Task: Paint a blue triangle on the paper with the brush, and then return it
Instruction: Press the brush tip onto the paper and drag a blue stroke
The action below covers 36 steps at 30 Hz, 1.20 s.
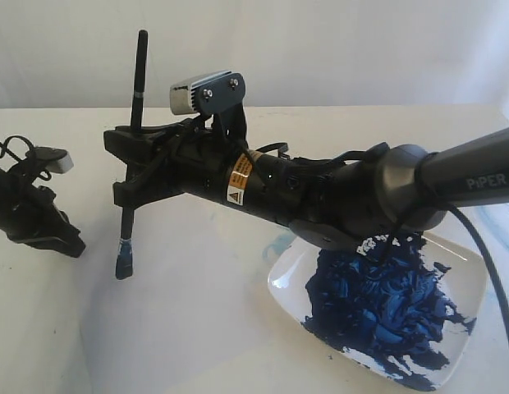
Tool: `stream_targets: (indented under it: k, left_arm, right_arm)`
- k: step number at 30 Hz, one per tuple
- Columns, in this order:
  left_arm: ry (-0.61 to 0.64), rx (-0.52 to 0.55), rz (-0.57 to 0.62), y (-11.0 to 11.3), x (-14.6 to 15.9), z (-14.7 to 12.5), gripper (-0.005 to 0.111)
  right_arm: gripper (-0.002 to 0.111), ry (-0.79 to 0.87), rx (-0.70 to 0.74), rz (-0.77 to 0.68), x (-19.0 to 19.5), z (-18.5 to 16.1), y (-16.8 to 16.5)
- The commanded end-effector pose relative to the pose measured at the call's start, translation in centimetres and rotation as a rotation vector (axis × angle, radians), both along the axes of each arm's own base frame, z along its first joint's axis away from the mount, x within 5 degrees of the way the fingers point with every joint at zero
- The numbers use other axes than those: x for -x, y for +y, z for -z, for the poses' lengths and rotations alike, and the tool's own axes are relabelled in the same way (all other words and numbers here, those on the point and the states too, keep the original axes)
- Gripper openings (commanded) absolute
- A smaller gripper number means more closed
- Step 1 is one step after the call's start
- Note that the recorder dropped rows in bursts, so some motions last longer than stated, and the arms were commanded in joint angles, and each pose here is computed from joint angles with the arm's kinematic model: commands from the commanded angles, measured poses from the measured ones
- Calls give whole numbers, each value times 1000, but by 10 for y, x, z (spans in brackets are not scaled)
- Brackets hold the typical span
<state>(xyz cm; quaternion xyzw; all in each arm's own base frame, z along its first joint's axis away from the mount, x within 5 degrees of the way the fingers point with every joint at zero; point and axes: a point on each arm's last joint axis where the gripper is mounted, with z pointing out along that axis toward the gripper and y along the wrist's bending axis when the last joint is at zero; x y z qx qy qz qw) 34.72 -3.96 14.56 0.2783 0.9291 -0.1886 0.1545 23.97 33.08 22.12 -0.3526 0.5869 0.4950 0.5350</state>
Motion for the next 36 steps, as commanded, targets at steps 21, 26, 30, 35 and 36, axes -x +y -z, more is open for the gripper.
stream_targets:
  k: [21, 26, 30, 35, 36]
  left_arm:
    - [17, 163, 22, -15, -1, 10, 0]
    - [28, 146, 21, -13, -1, 16, 0]
    - [30, 140, 26, -13, -1, 16, 0]
    - [30, 136, 29, -13, -1, 17, 0]
    - [30, 136, 29, -13, -1, 17, 0]
  right_arm:
    - [0, 12, -14, 8, -1, 7, 4]
    - [0, 14, -24, 1, 0, 8, 5]
    - [0, 17, -28, -11, 0, 14, 9]
    - [0, 33, -57, -31, 0, 18, 15]
    - [0, 34, -52, -33, 0, 19, 17]
